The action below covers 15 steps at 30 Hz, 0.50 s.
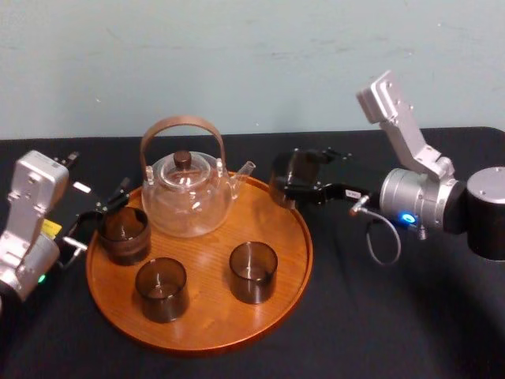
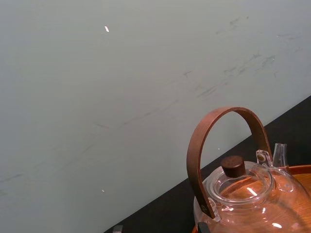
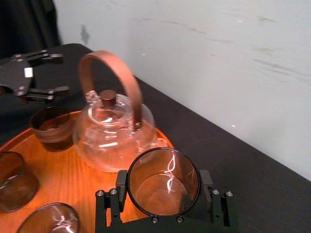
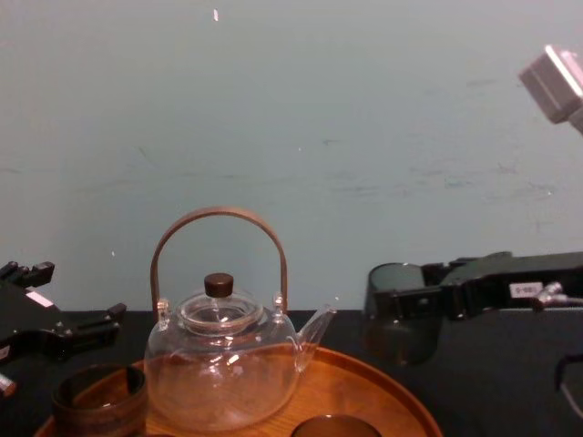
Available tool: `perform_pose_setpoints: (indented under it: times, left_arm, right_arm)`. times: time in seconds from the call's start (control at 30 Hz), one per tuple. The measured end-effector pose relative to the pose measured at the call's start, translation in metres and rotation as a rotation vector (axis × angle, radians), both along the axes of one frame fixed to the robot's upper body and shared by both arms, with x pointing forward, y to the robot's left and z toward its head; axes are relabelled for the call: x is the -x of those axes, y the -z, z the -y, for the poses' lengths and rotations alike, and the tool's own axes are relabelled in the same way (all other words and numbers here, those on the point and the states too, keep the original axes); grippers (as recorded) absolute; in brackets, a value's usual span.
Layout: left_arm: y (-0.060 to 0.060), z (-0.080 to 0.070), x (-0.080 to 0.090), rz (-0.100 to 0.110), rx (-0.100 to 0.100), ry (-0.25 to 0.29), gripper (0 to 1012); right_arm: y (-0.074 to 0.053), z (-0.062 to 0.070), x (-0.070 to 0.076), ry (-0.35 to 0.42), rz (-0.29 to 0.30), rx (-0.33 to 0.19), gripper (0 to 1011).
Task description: Pick up the glass from the table and place it on the tray.
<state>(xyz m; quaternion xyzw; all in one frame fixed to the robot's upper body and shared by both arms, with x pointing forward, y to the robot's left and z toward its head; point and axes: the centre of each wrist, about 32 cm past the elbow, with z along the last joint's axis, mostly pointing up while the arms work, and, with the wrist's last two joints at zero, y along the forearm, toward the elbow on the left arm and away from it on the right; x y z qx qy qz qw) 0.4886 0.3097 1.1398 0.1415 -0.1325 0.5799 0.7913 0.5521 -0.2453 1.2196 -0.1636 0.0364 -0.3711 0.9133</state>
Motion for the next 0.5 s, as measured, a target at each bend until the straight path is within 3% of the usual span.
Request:
perform_pose_setpoints:
  times: [0.5]
  left_arm:
    - [0.000, 0.000, 0.000, 0.000, 0.000, 0.000, 1001]
  right_arm:
    - [0.016, -0.023, -0.007, -0.091, -0.008, 0.007, 900]
